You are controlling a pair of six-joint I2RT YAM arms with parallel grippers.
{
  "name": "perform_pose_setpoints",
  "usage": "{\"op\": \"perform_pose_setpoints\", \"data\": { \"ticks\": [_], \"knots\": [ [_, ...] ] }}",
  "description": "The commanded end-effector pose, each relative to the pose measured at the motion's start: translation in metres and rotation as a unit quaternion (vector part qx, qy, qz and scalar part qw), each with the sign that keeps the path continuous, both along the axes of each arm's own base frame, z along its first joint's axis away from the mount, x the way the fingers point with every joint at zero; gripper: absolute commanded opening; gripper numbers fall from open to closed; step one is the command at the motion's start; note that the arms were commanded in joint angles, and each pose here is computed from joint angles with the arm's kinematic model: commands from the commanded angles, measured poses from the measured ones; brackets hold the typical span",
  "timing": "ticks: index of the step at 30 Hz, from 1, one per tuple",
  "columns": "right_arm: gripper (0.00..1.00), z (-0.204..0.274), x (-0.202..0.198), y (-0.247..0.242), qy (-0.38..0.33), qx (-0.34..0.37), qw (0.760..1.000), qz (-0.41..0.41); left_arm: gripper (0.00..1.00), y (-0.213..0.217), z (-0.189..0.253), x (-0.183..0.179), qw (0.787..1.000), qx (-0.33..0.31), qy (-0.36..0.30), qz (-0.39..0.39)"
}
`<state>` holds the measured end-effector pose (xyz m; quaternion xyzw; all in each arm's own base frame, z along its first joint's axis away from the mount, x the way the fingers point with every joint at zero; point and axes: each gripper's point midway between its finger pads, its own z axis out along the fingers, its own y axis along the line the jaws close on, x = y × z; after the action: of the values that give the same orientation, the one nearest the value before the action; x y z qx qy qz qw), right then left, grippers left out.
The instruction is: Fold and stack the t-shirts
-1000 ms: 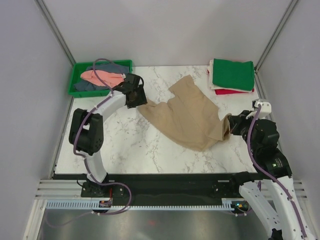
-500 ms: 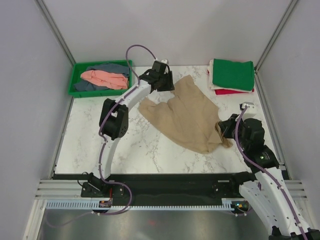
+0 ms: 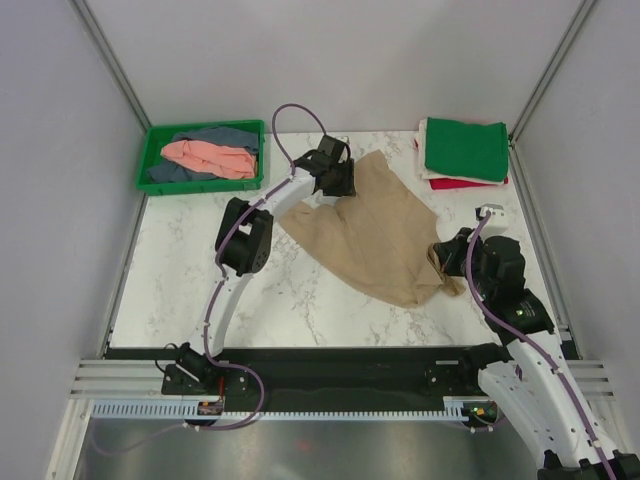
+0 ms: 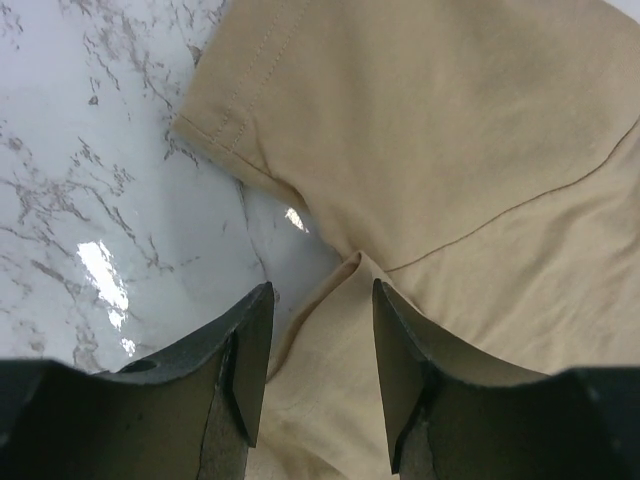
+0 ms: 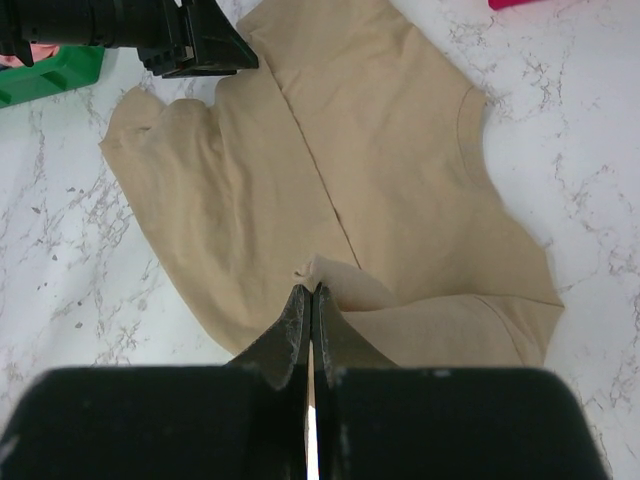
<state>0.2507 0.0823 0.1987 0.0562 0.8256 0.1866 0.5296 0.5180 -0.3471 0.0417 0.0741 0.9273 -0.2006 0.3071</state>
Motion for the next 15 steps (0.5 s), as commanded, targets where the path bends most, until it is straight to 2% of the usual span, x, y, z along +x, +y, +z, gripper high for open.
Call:
{"op": "perform_pose_setpoints", "data": {
  "ticks": [1, 5, 9, 10, 14, 15],
  "knots": [
    [0.0, 0.008, 0.004, 0.004, -0.02, 0.007, 1.0, 0.009, 0.52, -0.005, 0.01, 0.013, 0.999, 0.006, -0.033, -0.017],
    [0.0, 0.007, 0.005, 0.004, -0.018, 0.006, 1.0, 0.009, 0.49, -0.006, 0.004, 0.011, 0.999, 0.004, -0.025, -0.019],
    [0.0, 0.004, 0.005, 0.004, -0.015, 0.005, 1.0, 0.009, 0.35, -0.005, 0.003, 0.006, 1.0, 0.006, -0.02, -0.015],
    [0.0, 0.004, 0.005, 0.005, -0.015, 0.005, 1.0, 0.009, 0.25, -0.005, 0.006, 0.005, 1.0, 0.006, -0.021, -0.015],
    [0.0, 0.004, 0.005, 0.005, -0.016, 0.005, 1.0, 0.009, 0.15, 0.008, 0.015, 0.002, 0.999, 0.022, -0.026, 0.009],
    [0.0, 0.004, 0.005, 0.005, -0.016, 0.005, 1.0, 0.009, 0.07, 0.01, 0.022, 0.002, 0.999, 0.022, -0.031, 0.013]
  ]
}}
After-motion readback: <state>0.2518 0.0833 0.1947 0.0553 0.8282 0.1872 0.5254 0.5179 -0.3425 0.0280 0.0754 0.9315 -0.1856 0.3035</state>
